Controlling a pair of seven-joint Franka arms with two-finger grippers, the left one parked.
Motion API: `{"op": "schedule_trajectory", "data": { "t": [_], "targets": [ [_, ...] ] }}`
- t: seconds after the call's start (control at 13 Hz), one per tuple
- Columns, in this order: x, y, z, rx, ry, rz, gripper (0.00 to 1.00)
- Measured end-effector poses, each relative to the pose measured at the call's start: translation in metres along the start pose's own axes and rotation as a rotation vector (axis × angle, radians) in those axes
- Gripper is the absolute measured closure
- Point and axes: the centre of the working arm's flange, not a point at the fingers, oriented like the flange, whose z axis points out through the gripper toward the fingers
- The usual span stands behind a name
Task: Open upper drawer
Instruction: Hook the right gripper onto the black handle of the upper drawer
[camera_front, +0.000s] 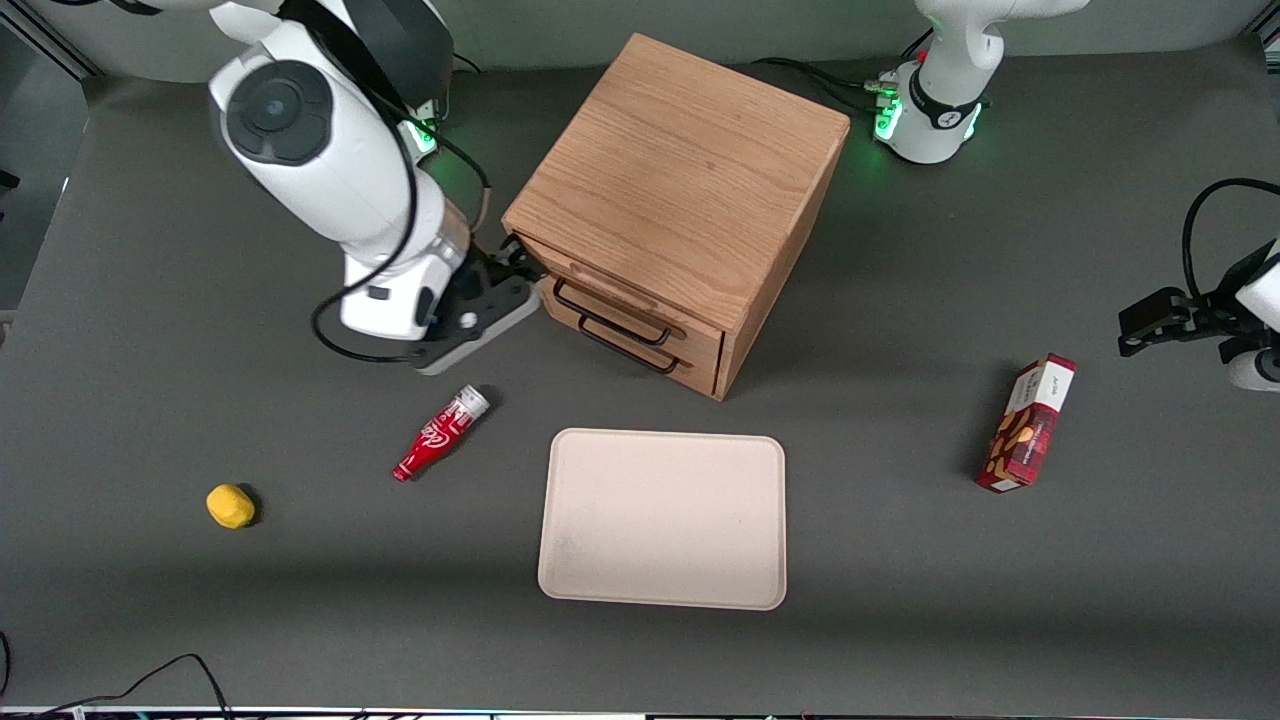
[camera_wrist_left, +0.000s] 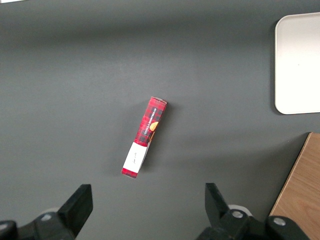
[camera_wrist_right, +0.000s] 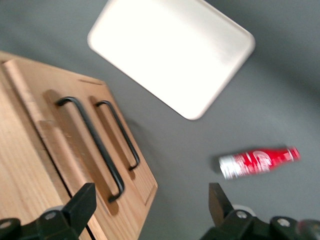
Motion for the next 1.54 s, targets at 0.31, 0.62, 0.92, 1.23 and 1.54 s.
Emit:
{"op": "schedule_trajectory", "data": {
  "t": [0.31, 0.62, 0.92, 1.23, 1.54],
  "targets": [
    [0.013, -0.010, 0.028, 0.047, 0.007, -0.163, 0.00],
    [0.019, -0.023, 0.083, 0.093, -0.042, -0.204, 0.00],
    [0.020, -0.034, 0.122, 0.120, -0.057, -0.223, 0.00],
    [0.021, -0.036, 0.136, 0.126, -0.042, -0.226, 0.00],
    [0.022, -0.028, 0.152, 0.110, -0.024, -0.271, 0.00]
  ]
}}
